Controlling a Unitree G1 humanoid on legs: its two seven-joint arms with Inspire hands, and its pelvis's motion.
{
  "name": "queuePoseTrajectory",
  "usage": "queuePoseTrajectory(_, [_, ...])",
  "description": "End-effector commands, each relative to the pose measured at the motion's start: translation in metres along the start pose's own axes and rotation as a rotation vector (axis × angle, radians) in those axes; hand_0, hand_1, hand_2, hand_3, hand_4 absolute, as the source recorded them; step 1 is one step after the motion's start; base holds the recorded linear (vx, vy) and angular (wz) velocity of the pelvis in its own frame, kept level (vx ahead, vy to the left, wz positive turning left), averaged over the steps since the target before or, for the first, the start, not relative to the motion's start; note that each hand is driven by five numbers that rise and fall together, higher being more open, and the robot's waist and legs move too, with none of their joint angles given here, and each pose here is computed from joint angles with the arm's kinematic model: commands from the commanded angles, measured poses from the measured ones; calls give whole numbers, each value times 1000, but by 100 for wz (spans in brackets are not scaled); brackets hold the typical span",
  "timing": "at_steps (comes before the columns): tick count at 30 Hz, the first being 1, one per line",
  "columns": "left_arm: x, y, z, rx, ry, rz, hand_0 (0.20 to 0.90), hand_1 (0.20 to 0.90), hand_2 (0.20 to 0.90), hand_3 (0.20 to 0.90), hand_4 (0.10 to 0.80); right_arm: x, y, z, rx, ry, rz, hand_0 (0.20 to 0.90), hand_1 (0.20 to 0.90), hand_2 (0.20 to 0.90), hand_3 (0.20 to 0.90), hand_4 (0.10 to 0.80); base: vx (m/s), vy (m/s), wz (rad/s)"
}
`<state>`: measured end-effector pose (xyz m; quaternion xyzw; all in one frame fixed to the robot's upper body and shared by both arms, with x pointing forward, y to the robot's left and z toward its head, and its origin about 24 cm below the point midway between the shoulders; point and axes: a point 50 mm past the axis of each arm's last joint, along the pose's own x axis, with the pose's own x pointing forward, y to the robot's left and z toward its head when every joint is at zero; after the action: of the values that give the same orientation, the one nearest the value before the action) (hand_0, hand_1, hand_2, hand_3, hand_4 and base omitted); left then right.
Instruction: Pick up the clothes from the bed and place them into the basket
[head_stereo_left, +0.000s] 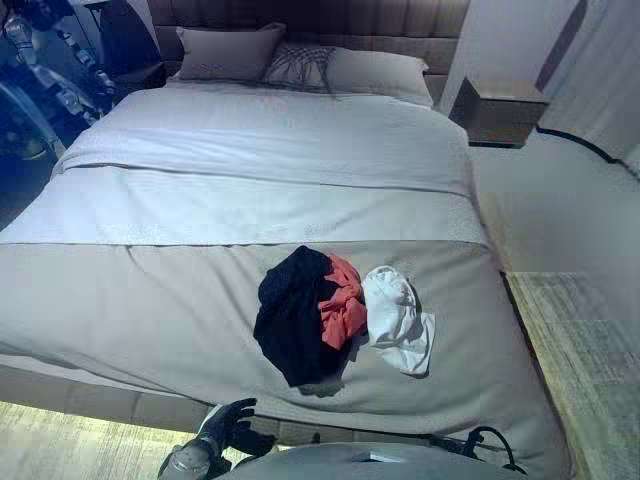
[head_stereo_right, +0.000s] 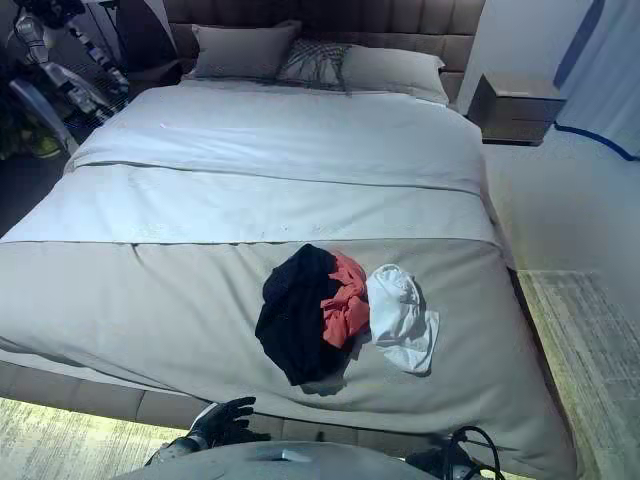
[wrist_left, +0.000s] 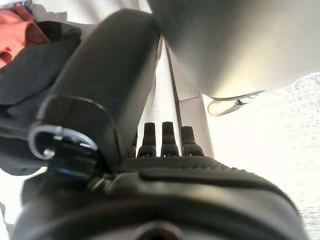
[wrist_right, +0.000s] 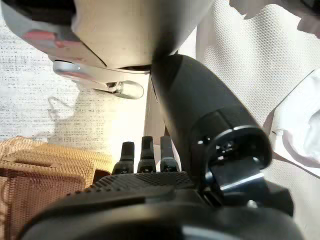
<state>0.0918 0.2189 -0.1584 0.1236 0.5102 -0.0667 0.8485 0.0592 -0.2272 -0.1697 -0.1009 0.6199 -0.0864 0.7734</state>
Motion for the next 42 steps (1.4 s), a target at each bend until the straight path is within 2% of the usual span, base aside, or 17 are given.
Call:
queuePoseTrajectory(1, [6,5,23,-9,-62,-4,900,900,900,900,800,1,4,5,-101,16,-30,900,900,900,900,800,0,0,0])
queuePoseTrajectory(10, [8,-2,22,-7,-42,-27,900,900,900,900,800,1,-4,1,-54,59,-62,900,900,900,900,800,49,-4,2])
queuePoseTrajectory(13, [7,-2,23,15,-64,19,900,900,900,900,800,1,1,0,-6,66,0,900,900,900,900,800,48,-10,1])
queuePoseTrajectory(20, [6,-1,17,2,-47,28,900,900,900,900,800,1,-10,0,54,76,-145,900,900,900,900,800,30,-4,0])
queuePoseTrajectory(26, [5,1,14,-11,-47,31,900,900,900,900,800,1,-16,9,27,20,-157,900,900,900,900,800,65,-31,2])
queuePoseTrajectory(30, [3,5,11,5,-42,24,900,900,900,900,800,0,-34,39,-8,-149,-254,900,900,900,900,800,109,-66,9])
queuePoseTrajectory(33, [0,15,7,7,-35,19,900,900,900,900,800,-12,-65,96,-99,-390,-438,900,900,900,900,800,97,-88,12])
queuePoseTrajectory(35, [-1,18,7,12,-38,24,900,900,900,900,800,-17,-74,110,-123,-445,-488,900,900,900,900,800,38,-91,8])
queuePoseTrajectory(36, [-3,26,8,16,-48,39,900,900,900,900,800,-28,-95,136,-136,-541,-574,900,900,900,900,800,-8,-115,7])
queuePoseTrajectory(40, [-2,43,24,38,-86,80,900,900,900,900,800,-54,-126,184,-139,-696,-758,900,900,900,900,800,-125,-150,19])
queuePoseTrajectory(42, [-1,54,39,31,-126,106,900,900,900,900,800,-80,-141,224,-136,-839,-849,900,900,900,900,800,-235,-75,27])
